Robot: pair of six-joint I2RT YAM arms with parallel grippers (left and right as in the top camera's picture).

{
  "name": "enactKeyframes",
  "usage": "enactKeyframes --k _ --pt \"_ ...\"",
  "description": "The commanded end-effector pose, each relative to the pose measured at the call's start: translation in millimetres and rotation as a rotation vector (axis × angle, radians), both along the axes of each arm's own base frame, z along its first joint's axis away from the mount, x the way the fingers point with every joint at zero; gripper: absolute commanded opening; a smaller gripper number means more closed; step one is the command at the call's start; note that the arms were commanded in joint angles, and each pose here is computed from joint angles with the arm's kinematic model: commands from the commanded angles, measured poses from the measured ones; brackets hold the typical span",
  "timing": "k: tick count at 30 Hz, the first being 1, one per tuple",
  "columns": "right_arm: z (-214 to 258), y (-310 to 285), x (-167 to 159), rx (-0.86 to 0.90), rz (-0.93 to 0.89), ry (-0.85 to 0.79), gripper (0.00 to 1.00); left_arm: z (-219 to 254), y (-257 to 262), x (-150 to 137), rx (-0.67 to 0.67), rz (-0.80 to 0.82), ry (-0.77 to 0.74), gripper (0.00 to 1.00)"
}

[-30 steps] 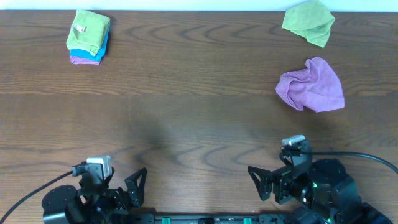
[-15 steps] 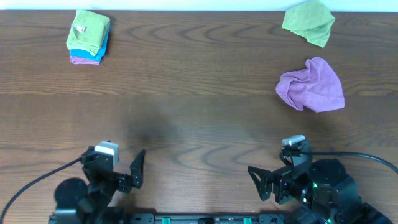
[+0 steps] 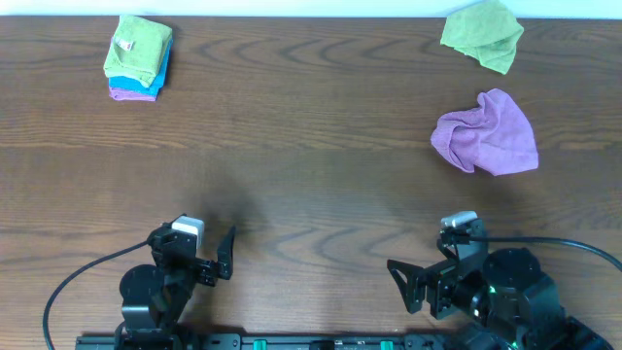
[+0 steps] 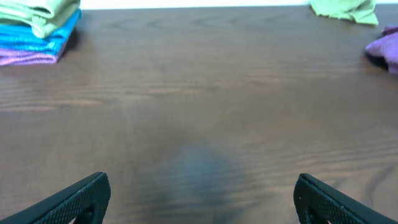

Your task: Fold the cloth

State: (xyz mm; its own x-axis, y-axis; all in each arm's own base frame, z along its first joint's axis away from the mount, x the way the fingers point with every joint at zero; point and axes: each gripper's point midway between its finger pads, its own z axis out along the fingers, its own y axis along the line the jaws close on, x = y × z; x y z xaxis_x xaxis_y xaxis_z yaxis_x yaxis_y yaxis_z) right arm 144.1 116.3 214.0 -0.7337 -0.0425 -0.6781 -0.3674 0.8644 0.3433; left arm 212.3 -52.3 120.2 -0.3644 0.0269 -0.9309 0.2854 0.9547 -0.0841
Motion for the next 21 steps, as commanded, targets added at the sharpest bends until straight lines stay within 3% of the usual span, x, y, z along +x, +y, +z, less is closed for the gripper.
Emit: enactKeyframes --k 1,21 --pt "1.1 1.3 -1.8 0.011 0.005 0.001 0.99 -6.7 -0.3 0.9 0.011 -0.005 -0.001 0.95" --pt "1.1 1.3 -1.8 0.011 0.005 0.001 0.99 -7.1 1.2 1.3 0.015 0.004 0.000 0.95"
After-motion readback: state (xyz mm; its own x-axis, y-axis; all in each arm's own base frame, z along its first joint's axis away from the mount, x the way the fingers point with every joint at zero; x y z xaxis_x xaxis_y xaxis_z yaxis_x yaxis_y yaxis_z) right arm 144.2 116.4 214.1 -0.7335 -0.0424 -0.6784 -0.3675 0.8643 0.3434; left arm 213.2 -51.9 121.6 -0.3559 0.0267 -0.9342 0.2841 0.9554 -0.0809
